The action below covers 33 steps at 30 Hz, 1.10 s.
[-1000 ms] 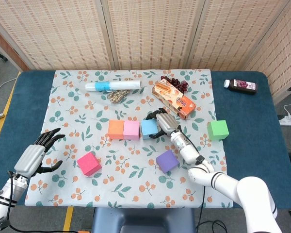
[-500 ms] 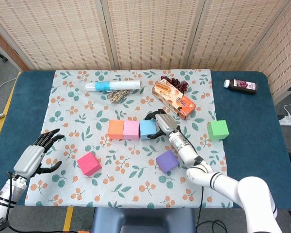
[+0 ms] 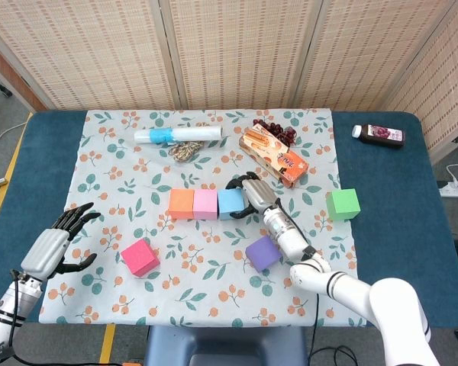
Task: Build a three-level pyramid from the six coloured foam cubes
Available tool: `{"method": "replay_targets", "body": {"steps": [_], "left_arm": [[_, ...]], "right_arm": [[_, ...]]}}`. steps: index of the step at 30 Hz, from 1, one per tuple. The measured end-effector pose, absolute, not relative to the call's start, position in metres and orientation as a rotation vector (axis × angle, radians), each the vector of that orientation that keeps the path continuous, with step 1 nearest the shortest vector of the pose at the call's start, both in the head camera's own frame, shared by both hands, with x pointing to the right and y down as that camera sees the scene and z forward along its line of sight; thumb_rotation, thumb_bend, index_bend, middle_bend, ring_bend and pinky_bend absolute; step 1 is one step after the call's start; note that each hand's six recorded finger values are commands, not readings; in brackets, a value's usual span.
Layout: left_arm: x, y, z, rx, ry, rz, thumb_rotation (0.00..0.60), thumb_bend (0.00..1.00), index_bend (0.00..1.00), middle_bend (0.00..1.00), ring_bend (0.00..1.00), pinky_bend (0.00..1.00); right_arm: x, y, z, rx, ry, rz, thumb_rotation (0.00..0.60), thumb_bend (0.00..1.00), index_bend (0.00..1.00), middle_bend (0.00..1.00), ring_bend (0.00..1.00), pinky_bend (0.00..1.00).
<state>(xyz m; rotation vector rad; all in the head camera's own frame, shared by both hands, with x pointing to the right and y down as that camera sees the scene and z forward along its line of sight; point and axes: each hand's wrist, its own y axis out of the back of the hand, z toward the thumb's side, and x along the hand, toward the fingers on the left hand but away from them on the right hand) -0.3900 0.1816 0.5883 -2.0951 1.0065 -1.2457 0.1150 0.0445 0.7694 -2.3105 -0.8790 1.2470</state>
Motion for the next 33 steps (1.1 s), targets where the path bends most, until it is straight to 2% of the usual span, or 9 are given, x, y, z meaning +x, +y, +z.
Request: {"method": "replay_targets", "body": {"steps": [33], "left_arm": [[-0.3912,0.1819,0.5903,-2.098,1.004,-1.247,0.6,0.32,0.13,0.0,0.0,0.09]], "right_arm": [[0.1115,0.043,0.7725,-2.298,-0.878,1.253,0.6,0.12,0.48,0.4,0.16,0.0]]}}
